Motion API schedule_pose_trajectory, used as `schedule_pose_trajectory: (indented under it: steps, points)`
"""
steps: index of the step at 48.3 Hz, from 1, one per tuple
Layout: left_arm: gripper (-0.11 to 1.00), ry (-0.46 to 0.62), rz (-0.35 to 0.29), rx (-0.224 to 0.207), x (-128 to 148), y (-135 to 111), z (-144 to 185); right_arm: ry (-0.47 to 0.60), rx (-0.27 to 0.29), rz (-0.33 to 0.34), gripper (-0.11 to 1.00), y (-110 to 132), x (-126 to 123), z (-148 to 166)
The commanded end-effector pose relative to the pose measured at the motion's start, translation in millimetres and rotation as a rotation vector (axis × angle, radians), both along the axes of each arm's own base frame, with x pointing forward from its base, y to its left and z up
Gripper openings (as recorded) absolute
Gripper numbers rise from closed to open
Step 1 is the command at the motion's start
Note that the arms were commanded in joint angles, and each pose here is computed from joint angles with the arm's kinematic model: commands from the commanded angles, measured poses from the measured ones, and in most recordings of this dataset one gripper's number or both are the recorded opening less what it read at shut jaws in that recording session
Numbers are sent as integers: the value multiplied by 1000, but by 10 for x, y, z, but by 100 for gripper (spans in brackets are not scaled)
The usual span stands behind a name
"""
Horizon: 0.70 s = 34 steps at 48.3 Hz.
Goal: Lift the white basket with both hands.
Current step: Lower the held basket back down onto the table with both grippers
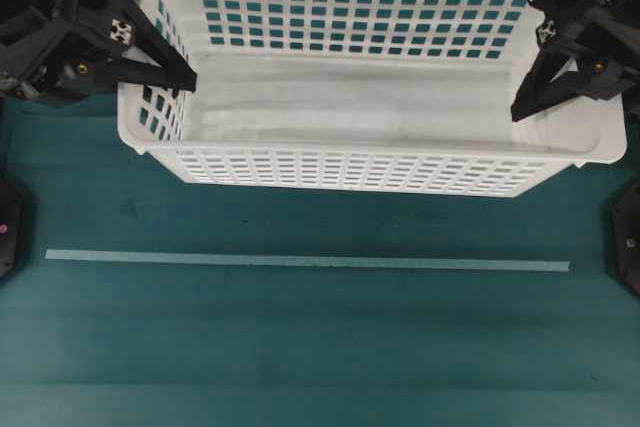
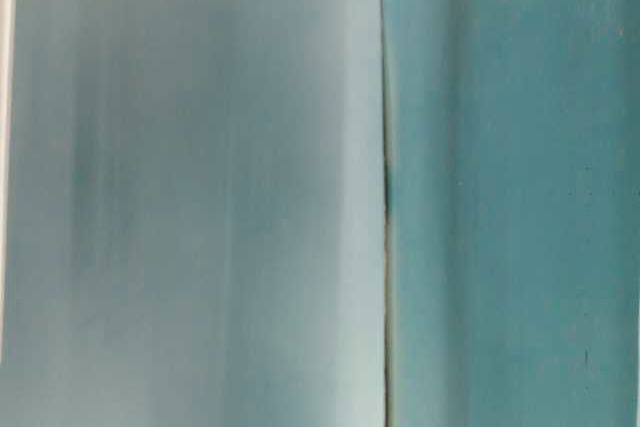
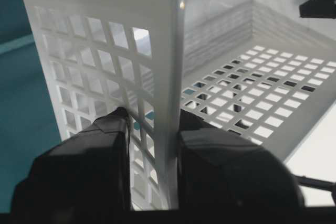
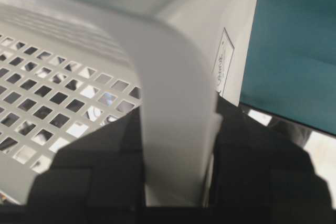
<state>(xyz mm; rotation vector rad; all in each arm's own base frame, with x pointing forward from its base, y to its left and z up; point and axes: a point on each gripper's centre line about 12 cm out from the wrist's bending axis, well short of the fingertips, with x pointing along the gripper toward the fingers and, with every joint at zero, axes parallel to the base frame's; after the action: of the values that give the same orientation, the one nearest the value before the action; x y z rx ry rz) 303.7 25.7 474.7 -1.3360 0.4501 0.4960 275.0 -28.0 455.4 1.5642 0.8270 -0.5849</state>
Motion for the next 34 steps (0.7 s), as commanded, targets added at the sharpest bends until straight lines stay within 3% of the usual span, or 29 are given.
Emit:
schedule_pose_trajectory:
  steps: [1,16,24,34]
  points:
    - [11,4,-13,27,64,14,-29,-59,-29,75,15,34,87,85]
    - [11,165,6,10,113,78,-685,114,-45,169,16,22,248,-777]
    - [11,208,37,6,121,195,-1079,168,-89,233,16,-15,323,-1210]
    - [11,249,46,-1,94,224,-1474,192,-110,207,16,-62,339,-1552]
